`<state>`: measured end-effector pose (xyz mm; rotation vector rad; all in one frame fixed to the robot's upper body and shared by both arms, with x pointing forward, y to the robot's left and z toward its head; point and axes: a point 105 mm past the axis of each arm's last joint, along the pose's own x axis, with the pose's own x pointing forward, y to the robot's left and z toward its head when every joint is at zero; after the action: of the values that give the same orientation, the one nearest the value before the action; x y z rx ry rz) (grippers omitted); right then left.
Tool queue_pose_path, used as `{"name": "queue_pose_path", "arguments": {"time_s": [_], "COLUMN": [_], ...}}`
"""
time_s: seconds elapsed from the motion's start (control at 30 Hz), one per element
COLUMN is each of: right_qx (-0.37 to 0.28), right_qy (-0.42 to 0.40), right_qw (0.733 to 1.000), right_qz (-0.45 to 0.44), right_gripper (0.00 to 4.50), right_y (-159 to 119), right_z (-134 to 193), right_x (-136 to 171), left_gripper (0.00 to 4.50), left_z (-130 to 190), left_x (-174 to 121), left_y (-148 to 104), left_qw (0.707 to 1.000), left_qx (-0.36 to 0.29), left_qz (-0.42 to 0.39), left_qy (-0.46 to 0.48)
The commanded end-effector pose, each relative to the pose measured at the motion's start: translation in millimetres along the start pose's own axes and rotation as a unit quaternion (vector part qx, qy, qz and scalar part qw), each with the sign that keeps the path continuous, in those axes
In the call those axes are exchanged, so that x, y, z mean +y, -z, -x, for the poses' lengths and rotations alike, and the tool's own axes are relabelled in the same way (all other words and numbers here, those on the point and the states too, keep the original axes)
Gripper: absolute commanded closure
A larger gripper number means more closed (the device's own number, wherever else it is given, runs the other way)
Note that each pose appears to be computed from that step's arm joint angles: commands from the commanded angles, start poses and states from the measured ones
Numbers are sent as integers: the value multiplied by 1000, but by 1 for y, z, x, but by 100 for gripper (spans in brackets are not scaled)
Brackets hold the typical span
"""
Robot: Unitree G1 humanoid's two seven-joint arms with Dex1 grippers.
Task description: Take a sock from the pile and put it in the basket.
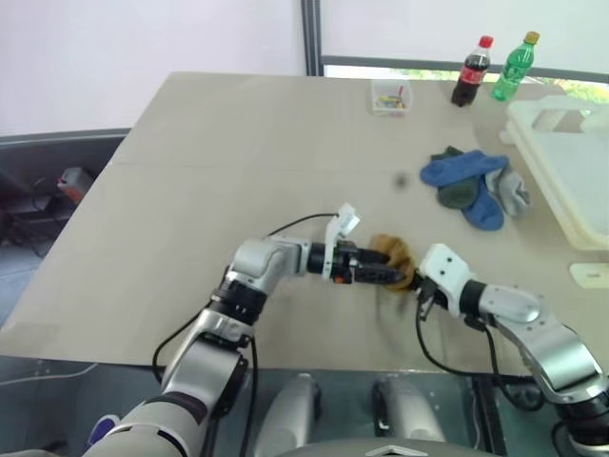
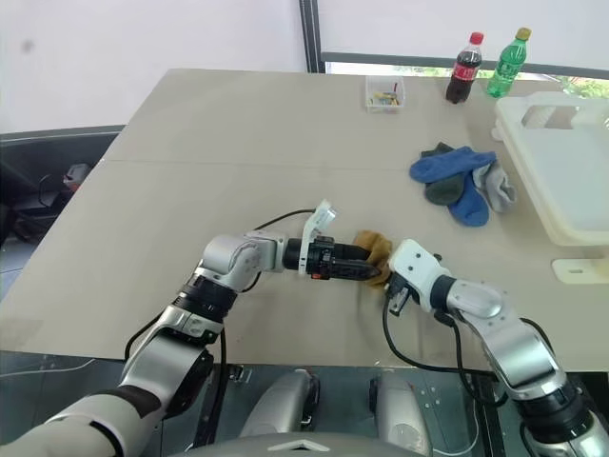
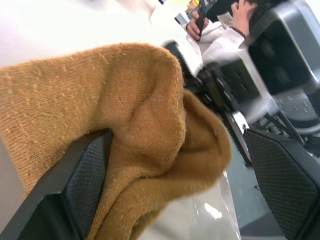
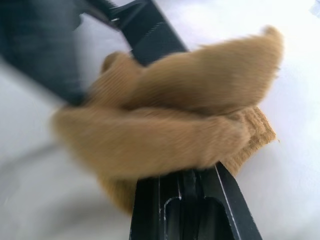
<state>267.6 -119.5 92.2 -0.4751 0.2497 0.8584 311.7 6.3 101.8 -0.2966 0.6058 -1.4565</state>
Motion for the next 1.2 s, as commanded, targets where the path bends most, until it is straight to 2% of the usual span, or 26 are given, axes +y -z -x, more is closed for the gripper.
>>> {"name": "queue_pose_path", "arguments": {"time_s": [0.03, 0.13, 0.2, 0.23, 0.33, 0.37, 0.57, 0.67, 0.8, 0.97, 1.2], "right_qx": [-33, -45, -62, -69, -94, -101, -84, -39, 13, 64, 107], "right_qy": [36, 48, 62, 67, 80, 86, 77, 66, 30, -10, -53], "right_qw": [999, 997, 995, 994, 989, 986, 982, 984, 987, 986, 982], "right_qz": [-10, -31, -51, -58, -85, -98, -149, -159, -159, -154, -144], "right_gripper": [423, 322, 210, 175, 32, 5, 5, 5, 5, 5, 5], "right_y": [-19, -26, -36, -39, -57, -62, -64, -45, -21, 1, 21], "right_z": [21, 35, 43, 45, 40, 35, -4, -17, -21, -23, -30], "right_x": [-11, -12, -15, -17, -26, -31, -38, -32, -16, -1, 10], "left_gripper": [0, 0, 0, 0, 0, 0, 0, 0, 0, 0, 0], "left_z": [0, -1, 3, 5, 13, 16, 26, 29, 41, 64, 92], "left_x": [13, 8, 2, 0, -5, -7, -13, -17, -23, -25, -26], "left_y": [17, 12, 7, 6, 7, 7, 4, 0, -7, -3, -5], "left_qw": [999, 1000, 1000, 999, 996, 994, 981, 974, 966, 959, 944], "left_qx": [32, 18, 7, 4, 0, -1, -24, -36, -64, -72, -69], "left_qz": [9, -2, -30, -39, -91, -112, -189, -221, -246, -265, -306], "left_qy": [-32, -18, -5, -1, -1, -3, -19, -29, -47, -70, -103]}}
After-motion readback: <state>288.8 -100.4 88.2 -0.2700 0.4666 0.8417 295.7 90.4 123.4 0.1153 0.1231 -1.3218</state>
